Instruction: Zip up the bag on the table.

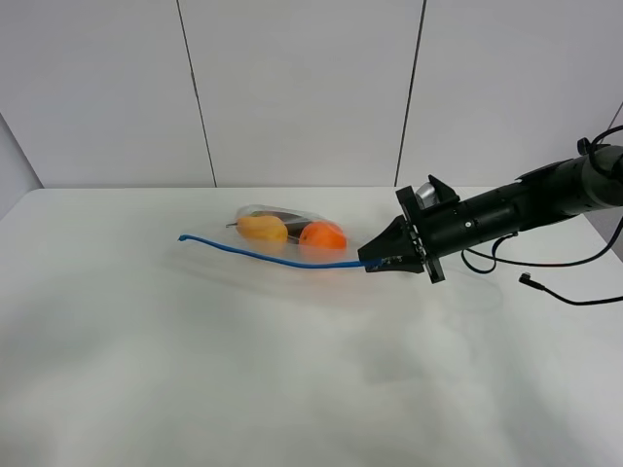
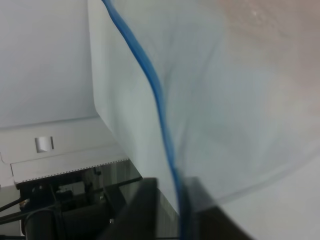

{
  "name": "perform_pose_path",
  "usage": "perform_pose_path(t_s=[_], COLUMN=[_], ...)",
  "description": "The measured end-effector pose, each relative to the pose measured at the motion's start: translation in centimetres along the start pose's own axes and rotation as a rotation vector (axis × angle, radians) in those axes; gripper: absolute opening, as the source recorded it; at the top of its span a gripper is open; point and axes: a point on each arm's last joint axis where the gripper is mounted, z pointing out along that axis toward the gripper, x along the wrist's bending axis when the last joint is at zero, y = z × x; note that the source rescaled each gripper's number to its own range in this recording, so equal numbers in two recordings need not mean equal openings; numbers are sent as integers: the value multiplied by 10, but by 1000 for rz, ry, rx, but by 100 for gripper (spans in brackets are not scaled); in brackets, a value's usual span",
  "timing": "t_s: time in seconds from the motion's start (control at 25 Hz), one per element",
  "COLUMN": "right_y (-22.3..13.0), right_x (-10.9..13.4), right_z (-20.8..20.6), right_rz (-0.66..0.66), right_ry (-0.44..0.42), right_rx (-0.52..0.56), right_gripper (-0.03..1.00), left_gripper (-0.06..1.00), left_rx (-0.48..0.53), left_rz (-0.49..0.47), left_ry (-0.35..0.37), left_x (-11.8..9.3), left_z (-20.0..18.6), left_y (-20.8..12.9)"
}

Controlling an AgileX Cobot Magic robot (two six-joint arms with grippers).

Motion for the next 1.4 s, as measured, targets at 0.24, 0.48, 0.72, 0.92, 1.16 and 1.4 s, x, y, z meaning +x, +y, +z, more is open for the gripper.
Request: perform_pose_path(t_s=[0.24, 0.48, 0.72, 0.92, 1.16, 1.4], right_y=[1, 32, 62, 70, 71, 43], right_x=[-1, 17, 47, 46, 39, 57], right_z=[-4, -30, -58, -83, -95, -109], right_rz=[7, -78, -172, -172, -146, -159], right_ry=[-54, -382, -801, -946, -967, -995], right_rx=[33, 99, 38, -16, -30, -31], right_gripper=[96, 100, 100, 100, 100, 100], left_gripper=[100, 100, 100, 100, 100, 100], left_rx=[-1, -1, -1, -1, -1, -1], left_rz=[0, 0, 0, 0, 0, 0], left_ry=[0, 0, 0, 0, 0, 0], left_x=[0, 0, 0, 0, 0, 0], left_z=[0, 0, 0, 0, 0, 0], left_y=[0, 0, 0, 0, 0, 0])
